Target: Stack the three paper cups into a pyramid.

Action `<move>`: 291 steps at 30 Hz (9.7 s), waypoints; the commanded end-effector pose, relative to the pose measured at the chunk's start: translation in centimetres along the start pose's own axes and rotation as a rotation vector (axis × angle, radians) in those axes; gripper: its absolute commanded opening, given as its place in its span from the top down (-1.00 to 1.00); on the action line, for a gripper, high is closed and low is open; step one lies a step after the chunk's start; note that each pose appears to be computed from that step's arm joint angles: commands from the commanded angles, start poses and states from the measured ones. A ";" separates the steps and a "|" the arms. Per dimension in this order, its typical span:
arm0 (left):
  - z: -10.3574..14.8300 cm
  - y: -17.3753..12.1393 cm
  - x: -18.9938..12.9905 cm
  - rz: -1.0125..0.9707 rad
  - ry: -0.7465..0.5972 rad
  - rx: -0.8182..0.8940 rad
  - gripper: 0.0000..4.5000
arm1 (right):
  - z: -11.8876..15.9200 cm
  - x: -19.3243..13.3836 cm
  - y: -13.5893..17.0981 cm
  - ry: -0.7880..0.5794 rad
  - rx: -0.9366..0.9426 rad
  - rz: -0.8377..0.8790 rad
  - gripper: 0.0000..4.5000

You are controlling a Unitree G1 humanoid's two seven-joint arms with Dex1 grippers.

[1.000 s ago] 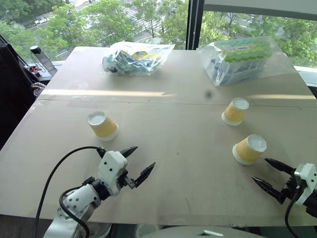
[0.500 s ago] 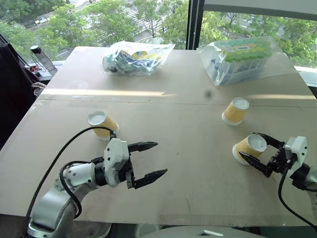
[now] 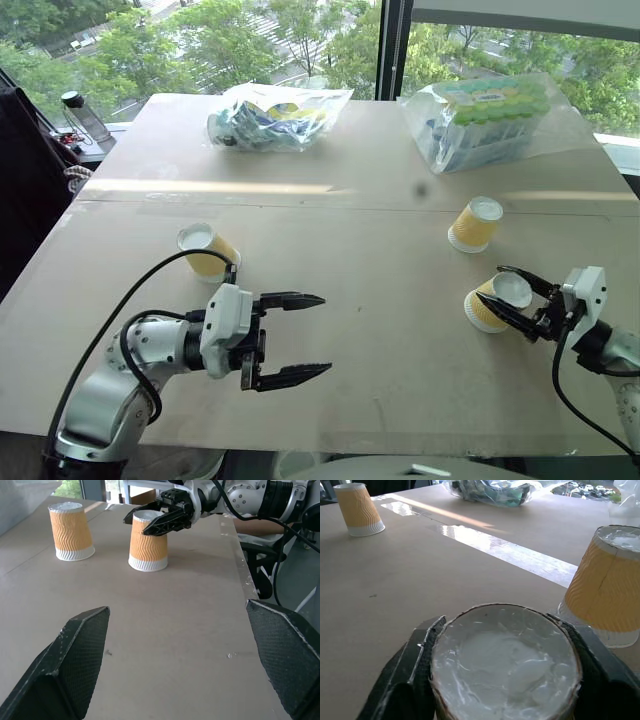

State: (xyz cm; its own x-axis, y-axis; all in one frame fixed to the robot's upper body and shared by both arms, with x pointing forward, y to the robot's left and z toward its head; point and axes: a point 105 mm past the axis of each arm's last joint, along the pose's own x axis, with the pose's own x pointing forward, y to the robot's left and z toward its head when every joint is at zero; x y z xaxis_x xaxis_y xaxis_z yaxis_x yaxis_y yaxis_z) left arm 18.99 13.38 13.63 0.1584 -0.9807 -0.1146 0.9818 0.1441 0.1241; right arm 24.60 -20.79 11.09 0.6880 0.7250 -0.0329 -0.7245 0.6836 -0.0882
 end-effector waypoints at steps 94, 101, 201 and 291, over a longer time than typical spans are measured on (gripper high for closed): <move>3.4 4.7 0.6 0.438 -0.128 -0.007 -1.00 | 7.2 12.4 -4.5 -0.019 0.010 -0.179 0.09; 1.7 4.3 -1.0 0.567 -0.112 -0.014 -1.00 | 7.3 16.1 1.1 0.002 -0.003 0.013 0.09; -2.6 11.5 -11.4 1.441 -0.128 0.122 -0.20 | 9.8 4.5 7.1 -0.243 -0.019 0.459 -1.00; -2.0 4.8 2.4 0.372 0.122 -0.048 -0.99 | -3.7 -3.1 1.2 0.114 0.035 -0.024 -1.00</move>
State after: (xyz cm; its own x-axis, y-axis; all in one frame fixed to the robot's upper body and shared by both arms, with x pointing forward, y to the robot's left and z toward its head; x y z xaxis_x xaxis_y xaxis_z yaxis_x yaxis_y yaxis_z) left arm 24.81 12.31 11.79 0.4941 -0.8465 -0.1982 0.8690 0.4877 0.0832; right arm 21.60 -22.08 7.50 0.7005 0.7023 -0.1273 -0.7102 0.7035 -0.0267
